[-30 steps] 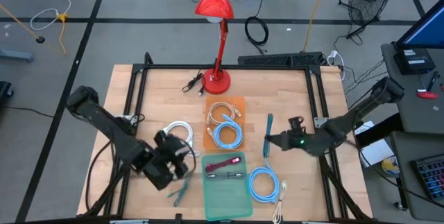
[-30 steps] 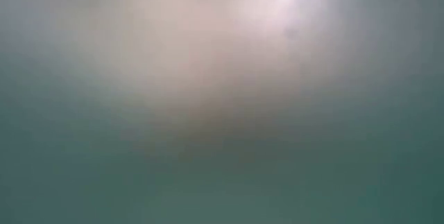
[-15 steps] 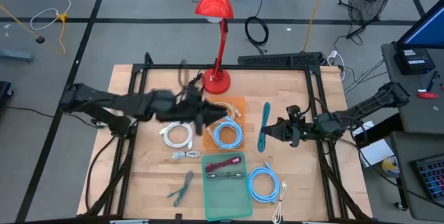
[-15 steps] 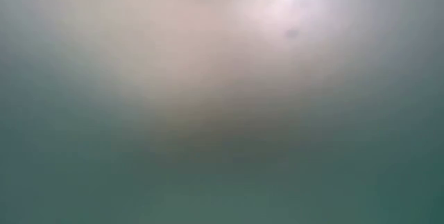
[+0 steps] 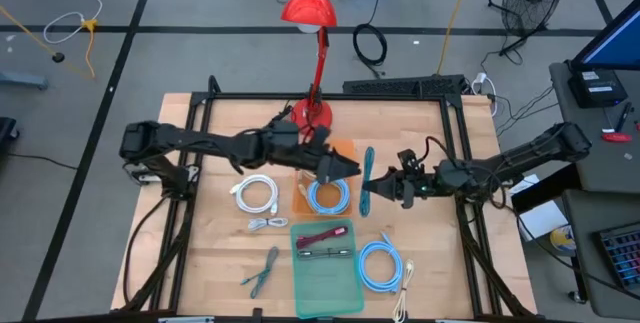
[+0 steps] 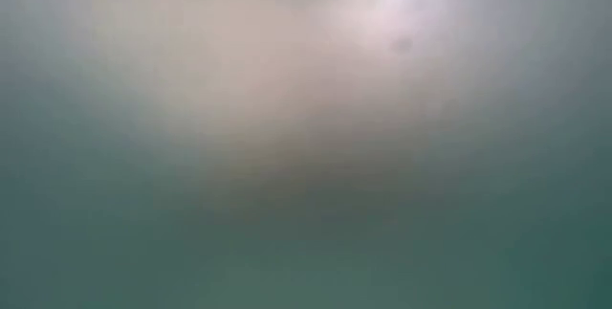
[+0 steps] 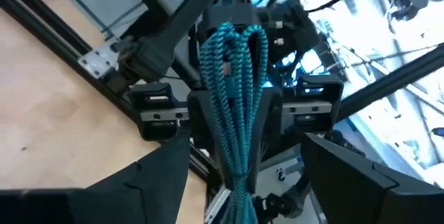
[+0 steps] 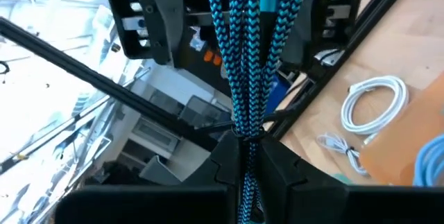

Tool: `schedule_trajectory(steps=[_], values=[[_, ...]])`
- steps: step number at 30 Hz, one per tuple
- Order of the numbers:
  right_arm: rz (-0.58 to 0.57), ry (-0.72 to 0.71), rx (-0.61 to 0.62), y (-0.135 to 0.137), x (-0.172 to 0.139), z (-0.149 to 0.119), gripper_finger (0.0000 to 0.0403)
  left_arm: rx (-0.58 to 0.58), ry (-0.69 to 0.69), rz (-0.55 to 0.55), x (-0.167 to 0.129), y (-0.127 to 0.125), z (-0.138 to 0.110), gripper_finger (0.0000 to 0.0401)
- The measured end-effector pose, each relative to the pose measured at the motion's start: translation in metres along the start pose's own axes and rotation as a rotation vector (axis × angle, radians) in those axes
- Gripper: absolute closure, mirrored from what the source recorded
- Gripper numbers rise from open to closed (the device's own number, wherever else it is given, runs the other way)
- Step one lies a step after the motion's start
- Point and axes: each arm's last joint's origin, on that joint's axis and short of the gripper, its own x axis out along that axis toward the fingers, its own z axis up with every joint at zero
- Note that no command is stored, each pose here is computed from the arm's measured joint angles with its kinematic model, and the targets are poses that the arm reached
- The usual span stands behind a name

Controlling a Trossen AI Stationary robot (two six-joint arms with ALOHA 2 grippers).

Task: Sort cables
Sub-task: Put the right blue charger cable into the blue bin

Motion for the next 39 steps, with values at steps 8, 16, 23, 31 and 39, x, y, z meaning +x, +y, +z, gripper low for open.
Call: schedule_trajectory(steps=[8,16,23,31,39], values=[[-0.019,0.015,0.002,-0.007,0.009,-0.005,0.0389,0.049,0.022,0.036,0.016,-0.006,0.002,0.0157],[0.004,0.006,-0.009,-0.006,0.011,-0.005,0.0389,0.071,0.04,0.052,0.016,-0.011,0.001,0.0242],[0.018,0.022,-0.027,-0.005,0.011,-0.007,0.0386,0.103,0.057,0.052,0.017,-0.015,-0.006,0.0354],[0.206,0.088,-0.022,0.008,0.009,-0.007,0.0302,0.127,0.158,0.052,0.006,-0.026,-0.011,0.0384],[0.327,0.109,0.041,0.023,0.002,-0.009,0.0223,0.151,0.565,0.225,-0.027,-0.032,-0.049,0.0384]])
